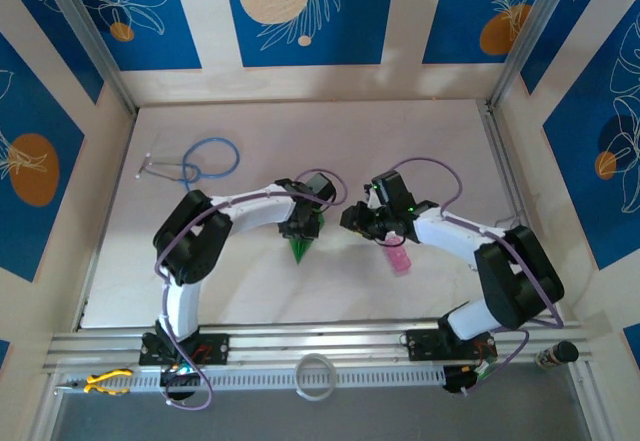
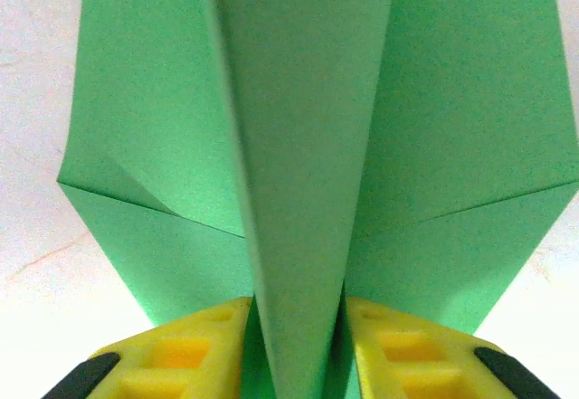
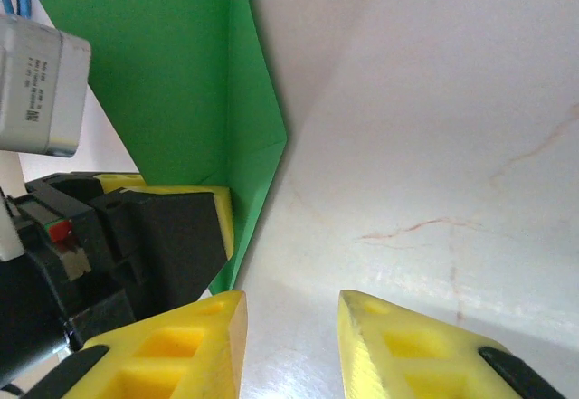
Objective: Fold a paper plane with a square sheet of paper (pick it up from the middle)
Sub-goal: Move the paper plane to the center of the table.
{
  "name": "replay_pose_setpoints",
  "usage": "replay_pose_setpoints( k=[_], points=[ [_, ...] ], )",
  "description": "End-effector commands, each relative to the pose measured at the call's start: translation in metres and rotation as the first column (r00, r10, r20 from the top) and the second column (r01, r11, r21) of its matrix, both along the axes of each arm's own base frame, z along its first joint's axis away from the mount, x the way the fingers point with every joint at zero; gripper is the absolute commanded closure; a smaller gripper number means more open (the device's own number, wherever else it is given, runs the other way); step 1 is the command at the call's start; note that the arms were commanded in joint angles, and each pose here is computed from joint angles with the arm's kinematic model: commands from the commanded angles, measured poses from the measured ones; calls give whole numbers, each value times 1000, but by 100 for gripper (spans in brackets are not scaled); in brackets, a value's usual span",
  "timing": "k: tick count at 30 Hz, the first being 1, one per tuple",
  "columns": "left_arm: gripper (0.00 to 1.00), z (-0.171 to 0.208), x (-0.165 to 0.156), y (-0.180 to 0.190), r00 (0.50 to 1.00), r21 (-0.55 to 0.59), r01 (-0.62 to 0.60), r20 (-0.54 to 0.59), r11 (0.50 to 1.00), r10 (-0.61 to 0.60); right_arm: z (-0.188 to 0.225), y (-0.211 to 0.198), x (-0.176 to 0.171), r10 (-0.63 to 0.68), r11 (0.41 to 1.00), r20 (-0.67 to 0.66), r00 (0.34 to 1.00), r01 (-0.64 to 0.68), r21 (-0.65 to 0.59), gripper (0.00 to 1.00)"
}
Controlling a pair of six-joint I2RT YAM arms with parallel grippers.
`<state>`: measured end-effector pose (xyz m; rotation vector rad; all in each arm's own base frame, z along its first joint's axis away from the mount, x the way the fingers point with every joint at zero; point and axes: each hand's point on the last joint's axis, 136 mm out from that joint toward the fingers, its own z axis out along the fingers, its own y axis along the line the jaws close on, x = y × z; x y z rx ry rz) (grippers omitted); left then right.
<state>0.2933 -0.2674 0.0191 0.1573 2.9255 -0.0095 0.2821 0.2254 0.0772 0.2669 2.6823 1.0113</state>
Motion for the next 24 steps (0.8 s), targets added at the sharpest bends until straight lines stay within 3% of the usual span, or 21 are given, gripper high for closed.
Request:
replay_pose_setpoints(
  k=[1,14,24],
  points=[
    [67,-14,-1,8,999,68,-33,-14,997,34,2,-14,-1,-33,999,2,999,33,-14,68],
    [61,-17,10,-2,993,47,-115,-1,992,116,21,-38,1,-62,998,47,997,62,-12,67],
    [60,2,17,-8,991,15,-134,33,991,133,34,-50,0,-68,997,84,994,70,-20,65]
  ],
)
